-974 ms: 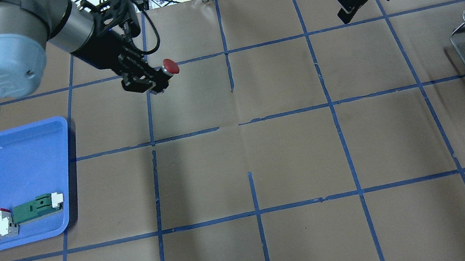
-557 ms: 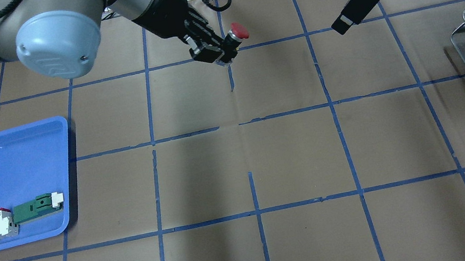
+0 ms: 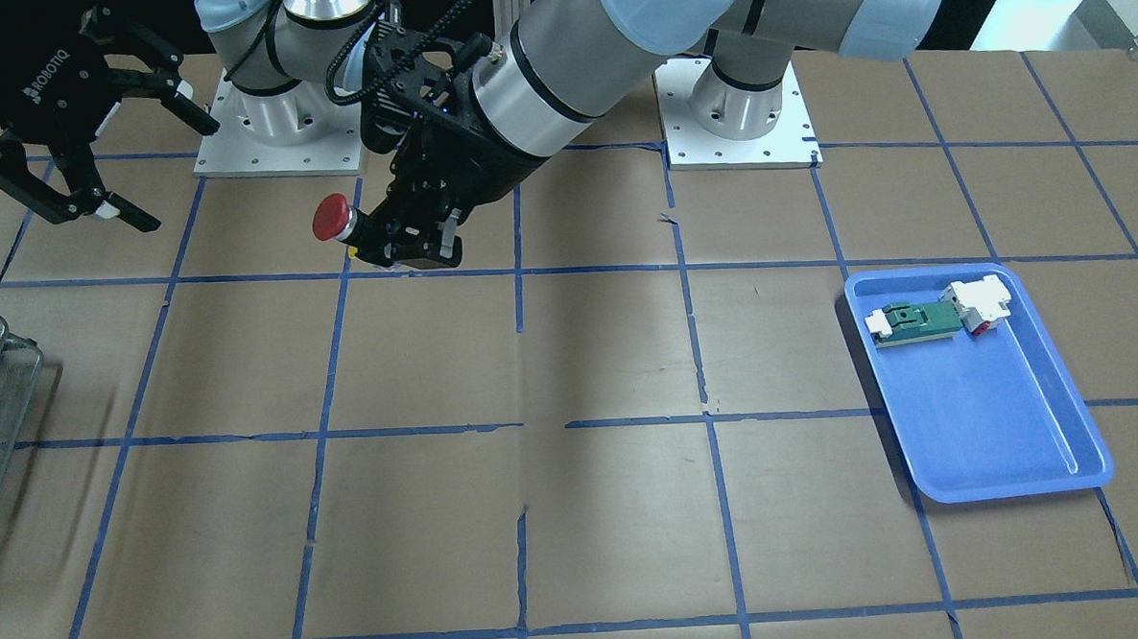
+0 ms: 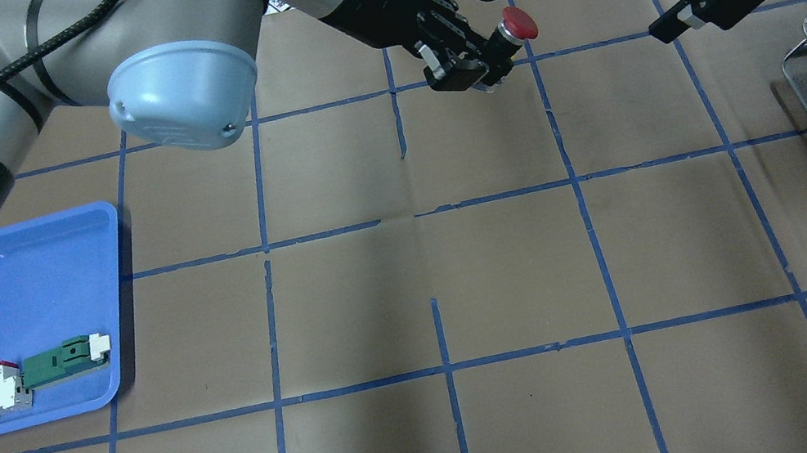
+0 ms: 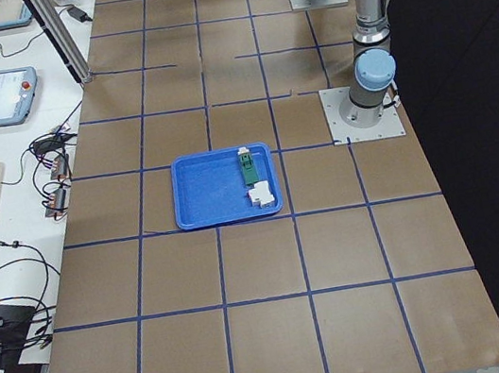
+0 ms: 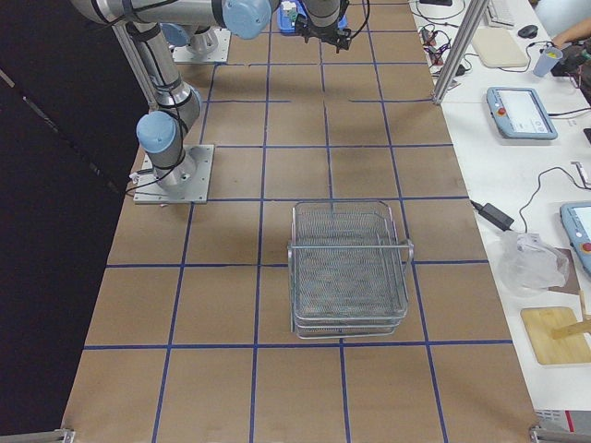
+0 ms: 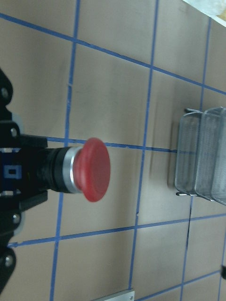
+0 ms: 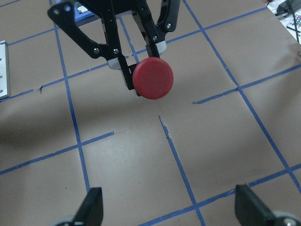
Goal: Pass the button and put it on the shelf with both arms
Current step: 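Move the right gripper down over the red button held by the left gripper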
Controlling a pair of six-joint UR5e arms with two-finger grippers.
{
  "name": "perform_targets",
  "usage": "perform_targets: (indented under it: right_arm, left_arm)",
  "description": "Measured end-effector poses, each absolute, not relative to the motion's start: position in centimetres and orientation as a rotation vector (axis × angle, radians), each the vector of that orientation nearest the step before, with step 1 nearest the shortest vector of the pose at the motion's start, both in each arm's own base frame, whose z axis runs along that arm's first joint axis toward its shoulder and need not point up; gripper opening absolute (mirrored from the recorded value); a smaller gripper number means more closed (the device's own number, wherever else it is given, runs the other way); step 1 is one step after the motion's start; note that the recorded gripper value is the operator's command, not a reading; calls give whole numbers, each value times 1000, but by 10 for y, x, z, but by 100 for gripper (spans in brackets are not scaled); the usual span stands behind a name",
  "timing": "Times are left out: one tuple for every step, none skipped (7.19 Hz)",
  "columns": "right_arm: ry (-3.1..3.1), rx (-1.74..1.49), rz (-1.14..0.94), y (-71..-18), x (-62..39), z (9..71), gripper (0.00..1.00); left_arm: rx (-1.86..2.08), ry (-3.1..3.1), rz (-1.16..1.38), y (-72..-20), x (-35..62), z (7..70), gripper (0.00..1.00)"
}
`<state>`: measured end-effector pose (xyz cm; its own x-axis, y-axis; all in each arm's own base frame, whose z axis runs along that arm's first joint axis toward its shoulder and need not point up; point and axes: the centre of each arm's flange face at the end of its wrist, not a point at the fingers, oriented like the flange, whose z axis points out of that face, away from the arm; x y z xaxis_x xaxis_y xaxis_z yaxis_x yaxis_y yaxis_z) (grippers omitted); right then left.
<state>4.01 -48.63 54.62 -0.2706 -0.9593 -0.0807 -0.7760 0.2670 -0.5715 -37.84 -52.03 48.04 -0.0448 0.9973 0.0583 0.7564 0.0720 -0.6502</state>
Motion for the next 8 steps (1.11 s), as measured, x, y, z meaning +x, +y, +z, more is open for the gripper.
perform_targets:
  right_arm:
    - [2068,-1610,-640,-484,46,547,100]
    - [2026,-1638,-665,-481,56,551,100]
    - [2006,-1665,-680,-476,64,556,100]
    - [1996,-1682,-691,-473,69,560,100]
    - [1992,-1687,-691,-473,71,560,100]
    - [1992,-1689,-682,-473,72,559,100]
    - [1987,-1690,-669,-472,75,557,100]
    - [1976,-1701,-653,-471,81,554,100]
  left_arm:
    - [-1751,-1830,642,-515,-388,482,0]
    - [-1760,-1815,651,-511,-394,484,0]
    - [-1767,-1805,661,-508,-398,486,0]
    - [-1773,-1798,674,-507,-401,487,0]
    - [-1777,-1793,684,-506,-402,489,0]
    - [-1776,-1785,692,-504,-403,492,0]
    - [-1772,-1773,700,-501,-404,496,0]
    - [-1770,-1763,709,-499,-405,500,0]
